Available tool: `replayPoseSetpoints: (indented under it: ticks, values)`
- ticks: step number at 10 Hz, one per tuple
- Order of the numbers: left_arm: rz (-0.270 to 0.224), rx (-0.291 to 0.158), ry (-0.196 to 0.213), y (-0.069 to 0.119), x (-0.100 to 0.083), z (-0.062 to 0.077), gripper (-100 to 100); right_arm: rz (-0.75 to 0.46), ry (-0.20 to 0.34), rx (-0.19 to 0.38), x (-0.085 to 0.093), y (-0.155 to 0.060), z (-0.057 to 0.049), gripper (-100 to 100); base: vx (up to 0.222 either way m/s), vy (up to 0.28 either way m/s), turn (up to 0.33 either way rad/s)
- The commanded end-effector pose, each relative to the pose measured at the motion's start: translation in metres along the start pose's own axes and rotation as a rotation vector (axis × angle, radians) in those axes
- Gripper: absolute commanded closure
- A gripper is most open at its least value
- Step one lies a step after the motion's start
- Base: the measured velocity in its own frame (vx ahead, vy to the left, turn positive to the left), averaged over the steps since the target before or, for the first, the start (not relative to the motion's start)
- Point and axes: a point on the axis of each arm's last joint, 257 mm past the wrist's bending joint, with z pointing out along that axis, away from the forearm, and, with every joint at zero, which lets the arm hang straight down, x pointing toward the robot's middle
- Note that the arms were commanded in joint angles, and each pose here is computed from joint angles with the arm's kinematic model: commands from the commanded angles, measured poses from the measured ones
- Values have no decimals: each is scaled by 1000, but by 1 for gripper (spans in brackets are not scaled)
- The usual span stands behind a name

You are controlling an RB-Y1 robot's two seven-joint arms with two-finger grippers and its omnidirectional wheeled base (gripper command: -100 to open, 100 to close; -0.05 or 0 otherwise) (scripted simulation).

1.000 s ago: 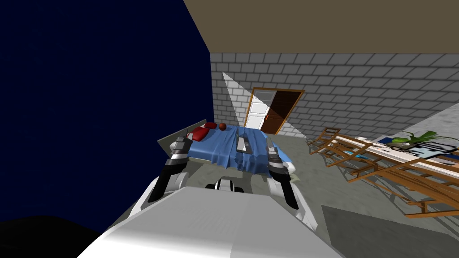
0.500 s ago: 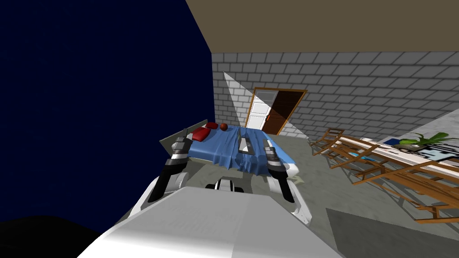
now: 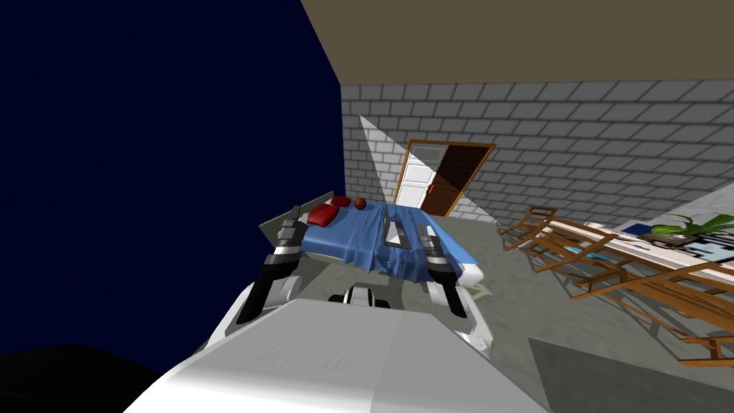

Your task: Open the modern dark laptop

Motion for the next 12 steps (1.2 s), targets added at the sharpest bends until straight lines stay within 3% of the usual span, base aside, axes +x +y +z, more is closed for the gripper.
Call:
replayPoseSetpoints:
  ticks: [1,6,12]
  values:
    - [0,0,0,0,0,0,0,-99,25,21,9,-16,1,-100,21,54,15]
    - [0,0,0,0,0,0,0,-307,100,74,35,-58,-1,-100,17,66,23]
    - [0,0,0,0,0,0,0,-498,162,103,53,-88,-4,-100,15,53,17]
